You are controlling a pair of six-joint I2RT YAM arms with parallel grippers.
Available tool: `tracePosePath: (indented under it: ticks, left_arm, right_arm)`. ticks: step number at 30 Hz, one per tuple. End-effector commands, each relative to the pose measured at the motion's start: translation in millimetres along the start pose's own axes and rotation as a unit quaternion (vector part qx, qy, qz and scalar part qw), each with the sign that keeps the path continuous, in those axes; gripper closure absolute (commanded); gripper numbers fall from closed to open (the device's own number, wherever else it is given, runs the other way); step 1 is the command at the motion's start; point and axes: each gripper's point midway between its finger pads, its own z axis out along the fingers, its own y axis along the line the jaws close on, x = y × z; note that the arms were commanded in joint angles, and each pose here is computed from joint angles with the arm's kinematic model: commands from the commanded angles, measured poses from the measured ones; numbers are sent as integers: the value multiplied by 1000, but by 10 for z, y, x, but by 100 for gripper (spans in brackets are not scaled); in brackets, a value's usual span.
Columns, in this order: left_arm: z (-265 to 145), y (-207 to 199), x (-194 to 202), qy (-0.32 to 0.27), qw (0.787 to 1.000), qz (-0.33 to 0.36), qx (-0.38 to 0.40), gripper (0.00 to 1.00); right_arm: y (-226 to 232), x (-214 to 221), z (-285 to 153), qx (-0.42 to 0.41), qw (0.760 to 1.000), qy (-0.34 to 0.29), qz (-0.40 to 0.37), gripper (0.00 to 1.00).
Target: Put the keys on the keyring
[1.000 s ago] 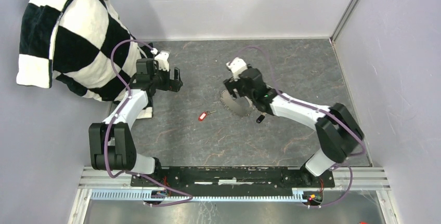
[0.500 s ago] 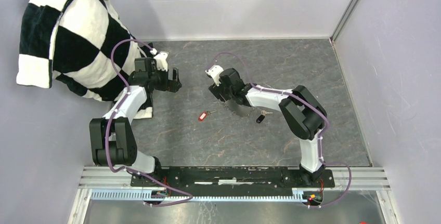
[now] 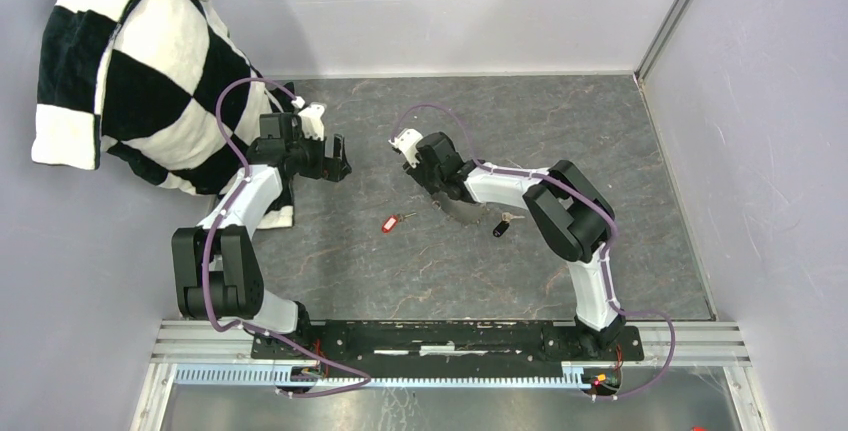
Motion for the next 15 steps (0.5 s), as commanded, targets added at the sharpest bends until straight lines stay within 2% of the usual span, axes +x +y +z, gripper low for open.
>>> tracePosePath:
  ticks: [1,3,5,8,12,15]
  left_arm:
    - [-27,-27,-135,-9,999,31,18,0]
    - [-26,-36,-100,-3,999,34,21,1]
    - [-29,-47,-81,0,999,38,24,1]
    - [-44,-72,-71,2,999,42,31,1]
    - [-72,-152,-78,-1,998,48,52,0]
    - [-117,-280,-60,-7,994,60,86,0]
  right_arm:
    - [33,-215,60,-9,1000,-28,-2,74]
    - [42,-209,65,-12,1000,-27,-2,88]
    - [49,-200,75,-14,1000,-24,-1,94]
    - [75,-201,76,-21,999,-25,0,100]
    - [159,-333,-10,-49,998,-46,6,100]
    - [297,-533,-212,-96,992,-85,16,100]
